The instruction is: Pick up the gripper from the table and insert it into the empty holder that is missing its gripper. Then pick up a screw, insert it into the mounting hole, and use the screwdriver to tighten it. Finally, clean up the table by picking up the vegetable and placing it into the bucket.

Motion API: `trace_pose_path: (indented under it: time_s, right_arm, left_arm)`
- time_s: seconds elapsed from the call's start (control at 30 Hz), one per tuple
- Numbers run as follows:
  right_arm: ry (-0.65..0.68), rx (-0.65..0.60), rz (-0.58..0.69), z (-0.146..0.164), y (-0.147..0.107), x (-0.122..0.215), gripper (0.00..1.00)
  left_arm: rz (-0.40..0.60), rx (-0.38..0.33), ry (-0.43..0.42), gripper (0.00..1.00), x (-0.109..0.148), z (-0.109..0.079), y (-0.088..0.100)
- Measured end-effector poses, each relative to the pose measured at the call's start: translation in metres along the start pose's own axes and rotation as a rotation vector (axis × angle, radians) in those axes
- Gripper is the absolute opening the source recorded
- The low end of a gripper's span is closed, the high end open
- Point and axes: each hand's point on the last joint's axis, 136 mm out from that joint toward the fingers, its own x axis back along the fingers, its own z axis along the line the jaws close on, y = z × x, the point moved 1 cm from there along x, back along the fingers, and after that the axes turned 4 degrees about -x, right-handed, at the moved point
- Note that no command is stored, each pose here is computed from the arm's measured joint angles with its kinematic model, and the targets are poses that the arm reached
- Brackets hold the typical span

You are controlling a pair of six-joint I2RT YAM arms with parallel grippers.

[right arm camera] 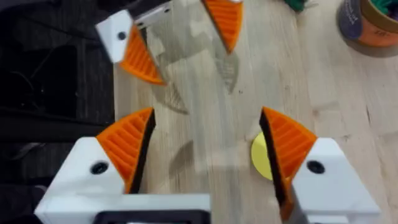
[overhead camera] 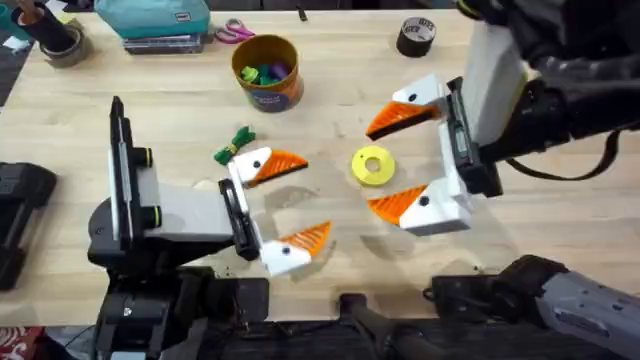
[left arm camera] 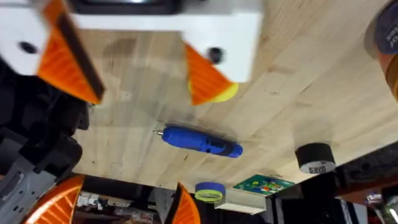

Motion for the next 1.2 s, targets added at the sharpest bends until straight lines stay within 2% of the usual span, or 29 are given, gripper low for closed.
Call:
trace_pose_path:
  time_s: [0.17,0.2,0.23,0.5,0.57,0.67,0.77,0.93,1.2]
  right_arm:
    - [0.000,0.000,0.000,0.000,0.000,0.000,0.997]
    - [0.000,0.000,0.000,0.000,0.000,0.000,0.997]
    - [0.000,0.000,0.000,0.000,0.000,0.000,0.997]
    - [-0.030,-0.008,-0.007,-0.006,0.003,0.000,0.997]
    - [-0.085,-0.060,0.001,-0.017,0.002,0.002,0.995]
    - [-0.217,-0.204,0.029,-0.041,-0.006,0.013,0.996]
    - [-0.396,-0.360,0.041,-0.068,-0.011,0.040,0.997]
    - [-0.658,-0.552,0.061,-0.093,-0.023,0.095,0.997]
    - [-0.879,-0.749,0.056,-0.109,-0.047,0.153,0.996]
  left_arm:
    - [0.000,-0.004,0.000,0.174,0.000,0.000,0.000]
    - [0.000,-0.008,0.000,0.048,0.000,0.000,0.000]
    - [0.000,-0.008,0.000,0.013,0.000,0.000,0.000]
    - [0.000,-0.008,0.000,0.004,0.000,0.000,0.000]
    - [0.000,-0.008,0.000,0.004,0.000,0.000,0.000]
    - [0.000,-0.008,0.000,0.004,0.000,0.000,0.000]
    - [0.000,-0.008,0.000,0.004,0.000,0.000,0.000]
    - [0.000,-0.008,0.000,0.004,0.000,0.000,0.000]
    - [0.000,-0.009,0.000,0.004,0.000,0.000,0.000]
